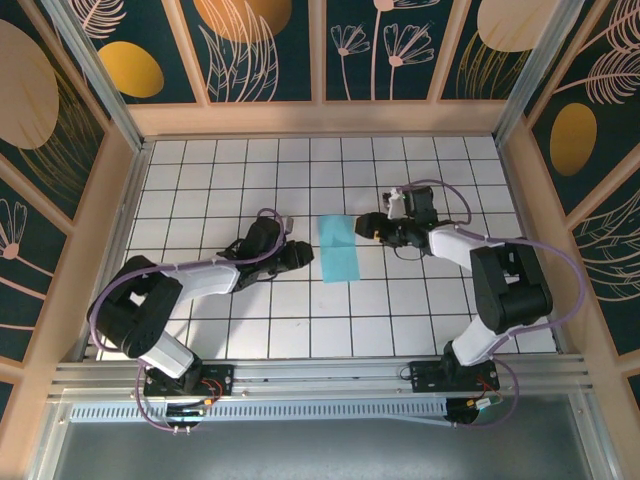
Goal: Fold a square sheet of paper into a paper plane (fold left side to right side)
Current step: Fold the triangle a second time at the center of the table, then turn over the paper at the center of the table.
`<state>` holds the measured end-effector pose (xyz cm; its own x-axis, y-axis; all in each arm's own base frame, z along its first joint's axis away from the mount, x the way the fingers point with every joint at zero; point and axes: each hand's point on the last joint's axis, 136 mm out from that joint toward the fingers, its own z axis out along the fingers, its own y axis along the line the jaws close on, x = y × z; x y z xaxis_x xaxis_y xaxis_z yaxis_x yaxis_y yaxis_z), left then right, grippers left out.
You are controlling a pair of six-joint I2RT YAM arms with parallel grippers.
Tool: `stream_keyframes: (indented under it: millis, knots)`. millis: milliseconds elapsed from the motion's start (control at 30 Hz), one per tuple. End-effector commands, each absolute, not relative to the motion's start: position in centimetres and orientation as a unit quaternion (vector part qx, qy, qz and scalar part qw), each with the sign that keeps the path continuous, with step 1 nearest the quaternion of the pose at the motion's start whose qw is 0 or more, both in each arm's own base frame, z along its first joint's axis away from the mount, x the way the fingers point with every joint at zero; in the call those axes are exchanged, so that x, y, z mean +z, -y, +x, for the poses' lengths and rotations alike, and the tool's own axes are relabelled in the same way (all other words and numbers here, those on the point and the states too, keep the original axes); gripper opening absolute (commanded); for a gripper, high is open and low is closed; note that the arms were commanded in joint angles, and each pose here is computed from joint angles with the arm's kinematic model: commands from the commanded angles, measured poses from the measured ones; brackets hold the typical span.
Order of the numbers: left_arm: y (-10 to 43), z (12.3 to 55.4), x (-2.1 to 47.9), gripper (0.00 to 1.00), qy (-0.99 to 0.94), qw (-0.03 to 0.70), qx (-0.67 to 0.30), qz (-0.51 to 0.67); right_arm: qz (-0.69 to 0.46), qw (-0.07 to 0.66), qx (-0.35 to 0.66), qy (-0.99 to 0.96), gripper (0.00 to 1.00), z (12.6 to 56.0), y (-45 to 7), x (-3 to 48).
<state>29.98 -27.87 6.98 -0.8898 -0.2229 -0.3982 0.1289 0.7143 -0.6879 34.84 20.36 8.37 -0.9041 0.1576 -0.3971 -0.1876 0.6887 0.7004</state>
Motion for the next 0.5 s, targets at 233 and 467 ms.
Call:
stream_keyframes:
  millis: [233, 467]
  knots:
    - [30.6, 32.5, 6.1, 0.37, -0.882, 0.230, -0.410, -0.016, 0.012, 0.211, 0.466, -0.859, 0.88, 32.2, -19.2, 7.9]
    - [31.5, 33.3, 5.3, 0.35, -0.885, 0.226, -0.408, 0.003, 0.018, 0.208, 0.469, -0.858, 0.89, 31.8, -19.0, 7.5]
